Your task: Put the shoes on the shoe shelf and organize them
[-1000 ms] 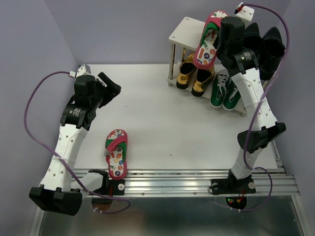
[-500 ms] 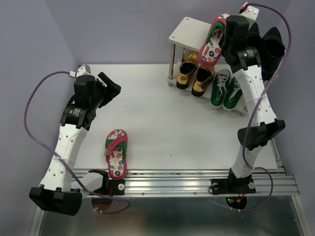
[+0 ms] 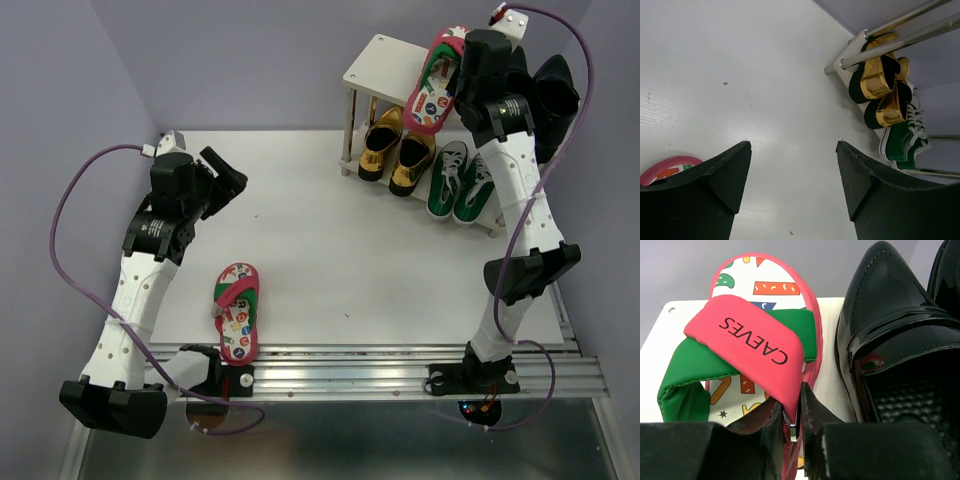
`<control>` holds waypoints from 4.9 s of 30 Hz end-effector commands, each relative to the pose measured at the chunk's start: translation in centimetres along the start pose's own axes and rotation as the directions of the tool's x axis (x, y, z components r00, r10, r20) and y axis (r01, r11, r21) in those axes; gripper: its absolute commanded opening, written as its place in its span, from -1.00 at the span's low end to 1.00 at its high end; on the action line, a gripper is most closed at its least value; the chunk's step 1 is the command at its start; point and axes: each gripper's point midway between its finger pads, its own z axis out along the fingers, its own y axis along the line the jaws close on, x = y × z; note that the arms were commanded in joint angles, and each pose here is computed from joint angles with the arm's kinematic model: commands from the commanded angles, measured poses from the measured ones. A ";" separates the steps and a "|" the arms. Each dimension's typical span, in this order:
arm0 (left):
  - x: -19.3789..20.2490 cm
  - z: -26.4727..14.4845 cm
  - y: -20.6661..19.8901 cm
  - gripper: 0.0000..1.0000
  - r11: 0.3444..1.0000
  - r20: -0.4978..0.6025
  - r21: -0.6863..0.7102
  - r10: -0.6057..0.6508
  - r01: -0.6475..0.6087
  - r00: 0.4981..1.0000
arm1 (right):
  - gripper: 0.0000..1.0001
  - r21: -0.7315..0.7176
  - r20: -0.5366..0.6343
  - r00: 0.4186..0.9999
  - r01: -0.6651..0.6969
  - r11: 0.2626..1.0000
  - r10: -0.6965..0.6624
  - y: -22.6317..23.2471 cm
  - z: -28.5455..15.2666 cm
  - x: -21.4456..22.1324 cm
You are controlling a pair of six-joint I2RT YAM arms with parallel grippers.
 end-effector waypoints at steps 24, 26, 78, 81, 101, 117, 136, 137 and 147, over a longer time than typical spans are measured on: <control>-0.5 0.0 -0.5 0.59 0.999 0.021 0.032 0.009 -0.009 1.000 | -0.99 -0.035 0.145 0.988 -0.049 0.998 0.054 0.1 -0.9 -5.3; -0.5 0.1 -0.4 0.59 1.000 0.022 0.028 0.010 -0.010 1.000 | -0.98 -0.019 0.136 0.990 -0.040 0.999 0.042 -0.2 -0.1 -4.8; 19.8 -0.6 16.6 0.72 0.751 -0.355 -0.620 -0.013 -0.225 0.935 | 0.77 -0.682 -0.201 0.980 -0.152 0.716 0.016 4.7 -16.2 1.8; 19.3 -0.2 16.9 0.65 0.720 -0.341 -0.649 0.014 -0.246 0.940 | 0.77 -0.680 -0.211 0.977 -0.158 0.716 0.015 4.8 -16.0 2.1; 19.5 1.4 16.5 -1.00 0.667 -0.396 -0.636 0.149 -0.388 0.906 | 0.77 -0.671 -0.218 0.976 -0.166 0.723 0.022 4.9 -15.7 2.1; 13.5 9.9 5.1 -1.00 0.747 -0.281 -0.379 0.469 -0.546 0.837 | 0.77 -0.653 -0.209 0.978 -0.160 0.741 0.026 4.1 -16.2 1.7; 16.3 5.3 4.3 0.41 0.872 -0.309 -0.145 0.409 -0.468 0.858 | 0.79 -0.644 -0.191 0.981 -0.146 0.751 0.027 3.1 -17.2 1.1; 17.3 5.4 4.9 0.40 0.873 -0.328 -0.141 0.404 -0.467 0.854 | 0.79 -0.647 -0.189 0.982 -0.147 0.748 0.030 3.1 -17.3 1.0; 20.1 9.2 5.5 0.54 0.877 -0.347 -0.153 0.383 -0.455 0.856 | 0.79 -0.640 -0.190 0.982 -0.143 0.755 0.025 2.9 -17.3 1.0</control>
